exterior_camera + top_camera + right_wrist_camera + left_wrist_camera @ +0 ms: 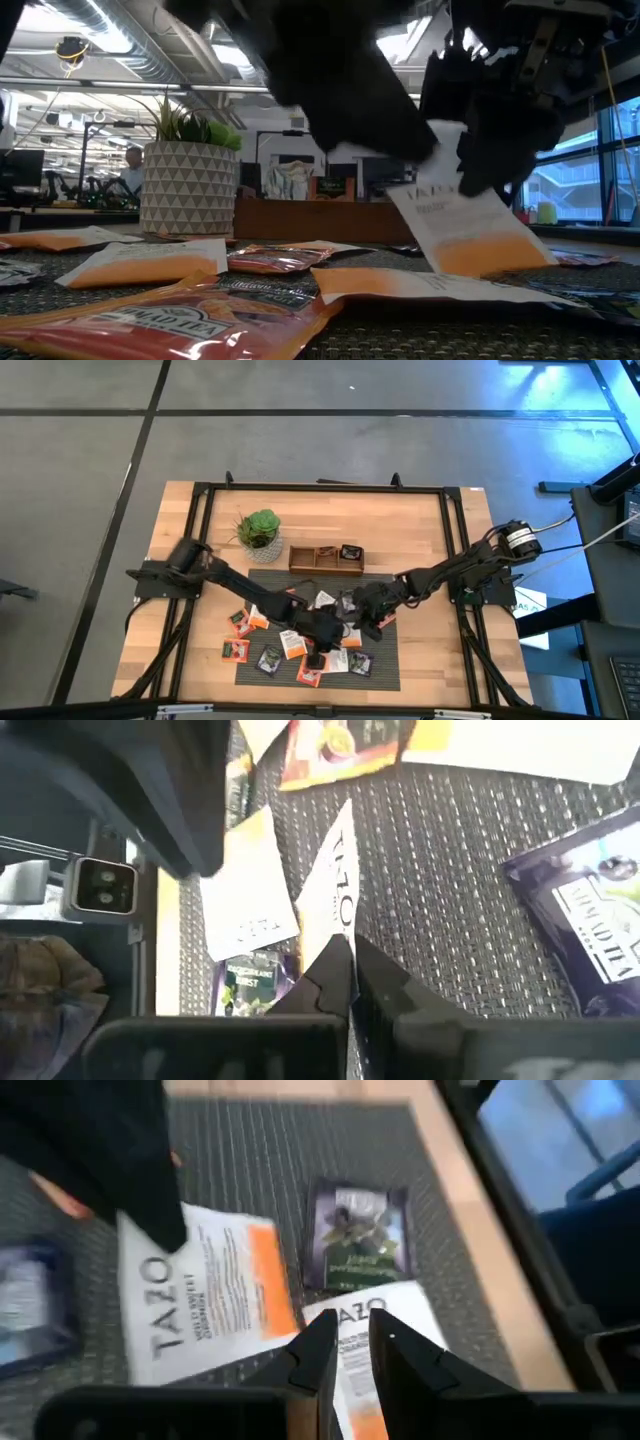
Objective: Pick & Place Tea
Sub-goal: Put the white tea bag into the left section of the wooden organizer
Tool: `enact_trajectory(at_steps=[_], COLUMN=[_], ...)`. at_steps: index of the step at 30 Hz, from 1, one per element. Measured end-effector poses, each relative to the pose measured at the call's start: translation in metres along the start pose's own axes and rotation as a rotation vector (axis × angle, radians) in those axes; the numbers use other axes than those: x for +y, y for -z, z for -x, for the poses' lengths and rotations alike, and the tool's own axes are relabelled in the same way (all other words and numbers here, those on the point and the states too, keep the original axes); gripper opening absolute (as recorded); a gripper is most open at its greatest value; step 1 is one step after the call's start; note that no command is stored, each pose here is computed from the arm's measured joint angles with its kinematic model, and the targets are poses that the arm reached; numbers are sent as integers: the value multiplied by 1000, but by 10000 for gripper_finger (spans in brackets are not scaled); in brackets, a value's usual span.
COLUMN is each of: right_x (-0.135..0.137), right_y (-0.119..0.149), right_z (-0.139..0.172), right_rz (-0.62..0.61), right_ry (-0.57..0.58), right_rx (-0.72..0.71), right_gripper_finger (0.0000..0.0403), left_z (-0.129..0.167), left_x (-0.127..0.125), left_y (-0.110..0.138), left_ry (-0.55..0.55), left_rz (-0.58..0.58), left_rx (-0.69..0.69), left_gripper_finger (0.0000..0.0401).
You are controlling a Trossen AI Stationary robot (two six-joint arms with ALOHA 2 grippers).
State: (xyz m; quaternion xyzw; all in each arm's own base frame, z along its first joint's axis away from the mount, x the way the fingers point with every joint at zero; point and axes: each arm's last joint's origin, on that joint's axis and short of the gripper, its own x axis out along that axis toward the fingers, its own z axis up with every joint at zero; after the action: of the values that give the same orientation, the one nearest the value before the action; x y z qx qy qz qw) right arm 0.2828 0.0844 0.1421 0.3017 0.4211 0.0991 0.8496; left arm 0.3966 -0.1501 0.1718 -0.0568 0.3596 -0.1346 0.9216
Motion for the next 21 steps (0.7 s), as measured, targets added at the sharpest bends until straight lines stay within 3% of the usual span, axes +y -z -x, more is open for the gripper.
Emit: enact_trajectory(at_steps=[4,11,18,21], right_x=[9,20,28,32], right_y=[-6,-15,-40,-59], right_z=[14,34,45,55], right_rz=[57,147,250,310], right_ry=[-29,-18,24,117], right_rx=[-56,-172,-275,-290], right_gripper_finger=[2,2,1,1], left_z=[41,99,149,163], left_x=[-7,-20,-31,-35], left_y=[-3,26,46,52], left_ry=[41,83,13,-37], left_rz=[-23,-63,-33,-41], left_rx=[-207,-499,-626,-640], left_gripper_finger=[59,59,59,59])
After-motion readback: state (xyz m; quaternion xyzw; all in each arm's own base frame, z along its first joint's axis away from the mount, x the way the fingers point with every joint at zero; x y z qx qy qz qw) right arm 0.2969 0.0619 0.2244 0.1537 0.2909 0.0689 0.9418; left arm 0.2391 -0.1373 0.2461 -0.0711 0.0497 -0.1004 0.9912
